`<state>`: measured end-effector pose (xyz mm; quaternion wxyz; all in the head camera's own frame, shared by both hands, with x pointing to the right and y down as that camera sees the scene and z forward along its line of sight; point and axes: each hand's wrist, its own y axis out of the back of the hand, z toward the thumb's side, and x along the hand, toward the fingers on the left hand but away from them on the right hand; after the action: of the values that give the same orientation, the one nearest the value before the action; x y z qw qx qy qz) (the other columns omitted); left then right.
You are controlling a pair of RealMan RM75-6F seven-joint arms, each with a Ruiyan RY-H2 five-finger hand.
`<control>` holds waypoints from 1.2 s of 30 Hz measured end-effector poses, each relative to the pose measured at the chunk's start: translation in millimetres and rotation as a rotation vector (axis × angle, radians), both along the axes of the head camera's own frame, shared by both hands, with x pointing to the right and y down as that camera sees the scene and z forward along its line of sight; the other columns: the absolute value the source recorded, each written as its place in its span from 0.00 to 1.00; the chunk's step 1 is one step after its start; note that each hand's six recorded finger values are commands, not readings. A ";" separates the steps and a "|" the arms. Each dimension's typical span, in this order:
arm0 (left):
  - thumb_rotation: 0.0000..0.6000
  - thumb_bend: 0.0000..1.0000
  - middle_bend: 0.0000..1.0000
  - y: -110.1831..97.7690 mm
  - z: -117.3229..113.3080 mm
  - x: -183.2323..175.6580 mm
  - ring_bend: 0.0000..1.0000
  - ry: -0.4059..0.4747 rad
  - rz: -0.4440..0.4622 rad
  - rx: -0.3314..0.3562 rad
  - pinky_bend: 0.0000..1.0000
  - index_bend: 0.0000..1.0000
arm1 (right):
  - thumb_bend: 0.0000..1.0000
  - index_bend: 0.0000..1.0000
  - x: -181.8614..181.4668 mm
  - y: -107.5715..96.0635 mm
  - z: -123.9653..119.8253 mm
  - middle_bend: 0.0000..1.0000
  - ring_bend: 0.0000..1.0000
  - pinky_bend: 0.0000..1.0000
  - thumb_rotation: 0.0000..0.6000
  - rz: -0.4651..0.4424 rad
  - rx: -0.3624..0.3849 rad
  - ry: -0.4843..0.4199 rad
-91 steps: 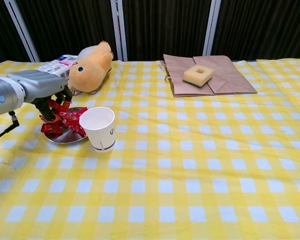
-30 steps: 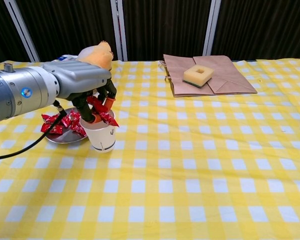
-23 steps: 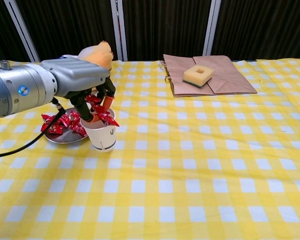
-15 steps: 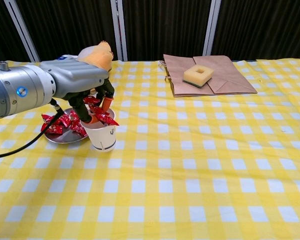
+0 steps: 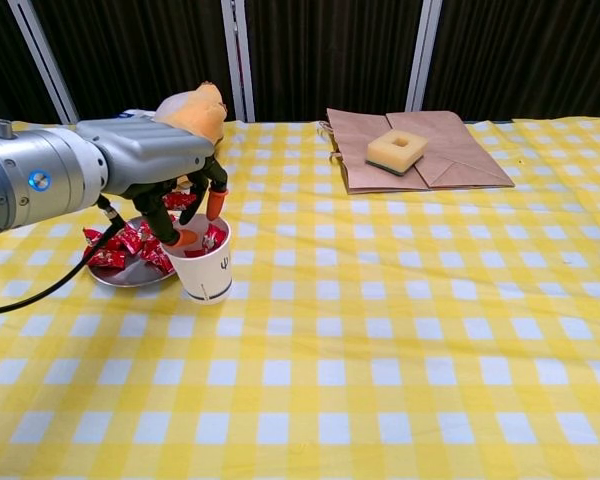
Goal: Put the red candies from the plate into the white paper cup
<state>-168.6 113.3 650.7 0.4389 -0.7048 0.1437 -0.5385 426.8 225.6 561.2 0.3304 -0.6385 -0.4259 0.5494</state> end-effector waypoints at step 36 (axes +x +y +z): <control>1.00 0.12 0.28 -9.4 -10.7 -48.6 0.75 -0.013 -0.124 0.052 0.85 0.20 | 0.43 0.00 0.7 0.2 0.3 0.00 0.00 0.00 1.00 -0.001 0.003 0.001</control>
<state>-217.3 103.9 640.0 0.4236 -0.6794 0.1981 -0.5655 427.4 225.7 561.5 0.3320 -0.6380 -0.4262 0.5488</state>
